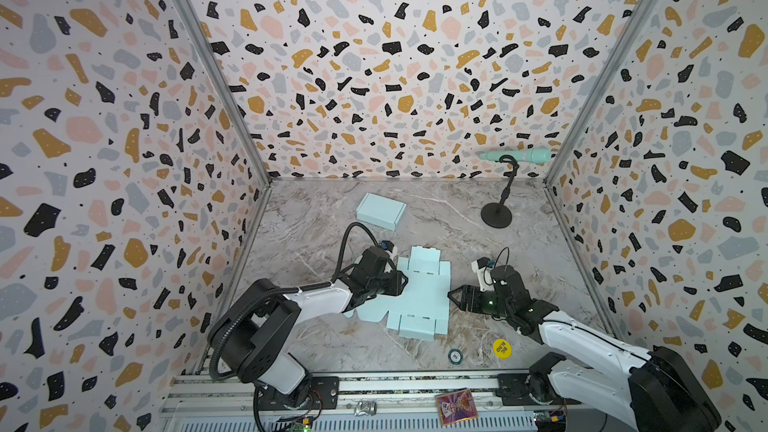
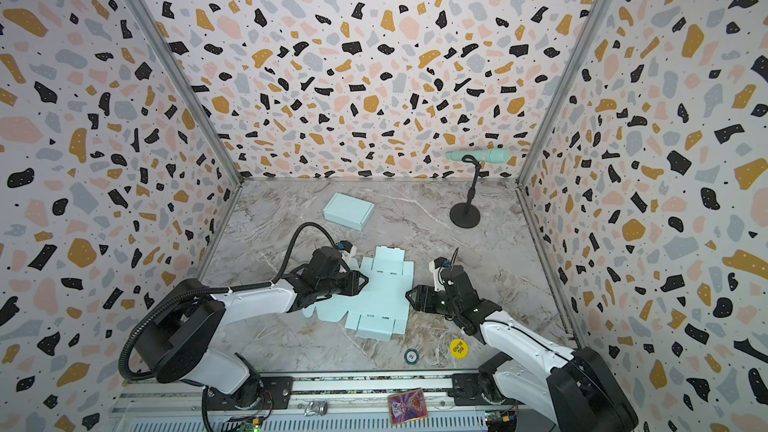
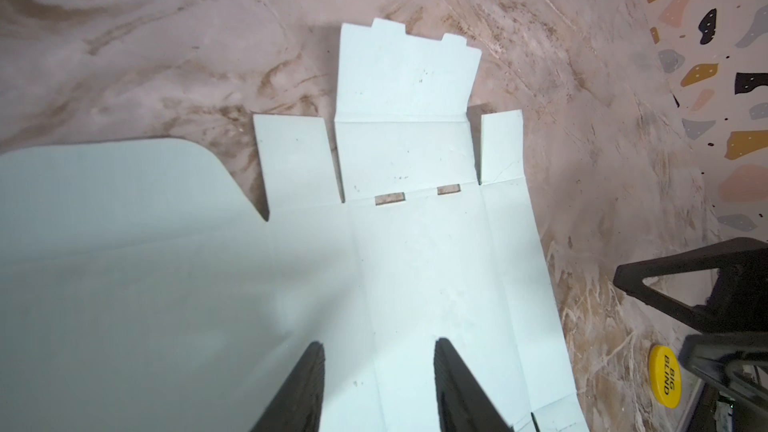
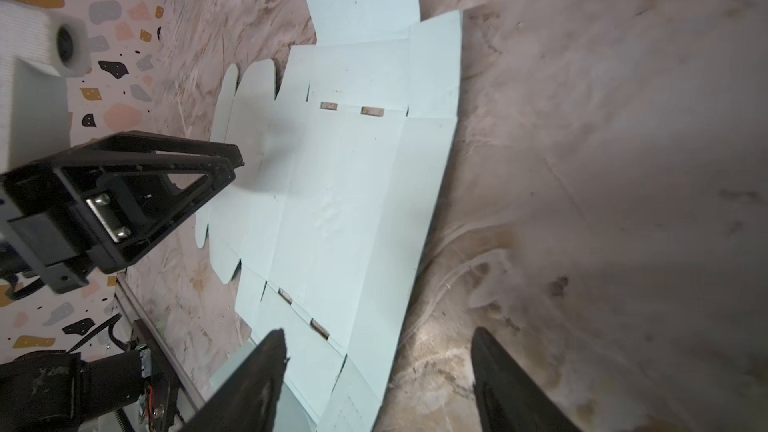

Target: Fold the paper box

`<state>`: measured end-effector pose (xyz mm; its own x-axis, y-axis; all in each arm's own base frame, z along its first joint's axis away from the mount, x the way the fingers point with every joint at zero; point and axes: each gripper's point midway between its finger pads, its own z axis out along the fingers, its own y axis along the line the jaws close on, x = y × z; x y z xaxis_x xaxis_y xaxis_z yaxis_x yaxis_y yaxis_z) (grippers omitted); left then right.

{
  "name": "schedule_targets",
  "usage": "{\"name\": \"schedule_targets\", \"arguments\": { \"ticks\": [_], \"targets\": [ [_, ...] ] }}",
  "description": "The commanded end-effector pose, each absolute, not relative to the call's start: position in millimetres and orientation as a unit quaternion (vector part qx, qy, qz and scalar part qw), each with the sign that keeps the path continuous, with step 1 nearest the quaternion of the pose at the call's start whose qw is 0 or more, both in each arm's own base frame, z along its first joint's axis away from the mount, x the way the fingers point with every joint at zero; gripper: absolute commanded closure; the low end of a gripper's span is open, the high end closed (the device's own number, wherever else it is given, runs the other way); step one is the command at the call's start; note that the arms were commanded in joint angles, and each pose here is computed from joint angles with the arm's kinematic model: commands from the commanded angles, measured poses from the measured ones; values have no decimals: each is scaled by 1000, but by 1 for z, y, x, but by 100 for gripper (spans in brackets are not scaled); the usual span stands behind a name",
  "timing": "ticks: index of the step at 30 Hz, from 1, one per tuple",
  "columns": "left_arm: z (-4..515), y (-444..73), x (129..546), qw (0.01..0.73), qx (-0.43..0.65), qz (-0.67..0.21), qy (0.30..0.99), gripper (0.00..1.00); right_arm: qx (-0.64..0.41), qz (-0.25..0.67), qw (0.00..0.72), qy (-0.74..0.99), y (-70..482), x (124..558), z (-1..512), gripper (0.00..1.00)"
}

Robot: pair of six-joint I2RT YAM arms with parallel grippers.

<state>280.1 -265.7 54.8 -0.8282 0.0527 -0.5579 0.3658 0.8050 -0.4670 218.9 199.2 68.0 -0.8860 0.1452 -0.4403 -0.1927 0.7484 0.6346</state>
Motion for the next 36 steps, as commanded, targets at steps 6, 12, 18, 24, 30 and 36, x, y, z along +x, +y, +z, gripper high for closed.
{"name": "schedule_targets", "arguments": {
  "ticks": [6, 12, 18, 24, 30, 36],
  "targets": [
    [42, -264, 272, 274, 114, -298, 907, 56, 2, 384, 222, 896, 207, 218, 52, 36],
    [41, -267, 268, 272, 110, -314, 903, 57, 3, 400, 222, 889, 213, 223, 52, 39],
    [39, -266, 266, 270, 109, -317, 903, 57, -3, 415, 218, 883, 221, 225, 50, 49],
    [36, -264, 262, 267, 102, -322, 903, 57, -8, 433, 216, 875, 230, 229, 52, 60],
    [33, -263, 260, 265, 98, -324, 903, 58, -8, 447, 213, 869, 236, 231, 52, 64],
    [34, -264, 260, 265, 98, -328, 902, 58, -6, 435, 227, 872, 232, 233, 51, 78]
  ]
}}
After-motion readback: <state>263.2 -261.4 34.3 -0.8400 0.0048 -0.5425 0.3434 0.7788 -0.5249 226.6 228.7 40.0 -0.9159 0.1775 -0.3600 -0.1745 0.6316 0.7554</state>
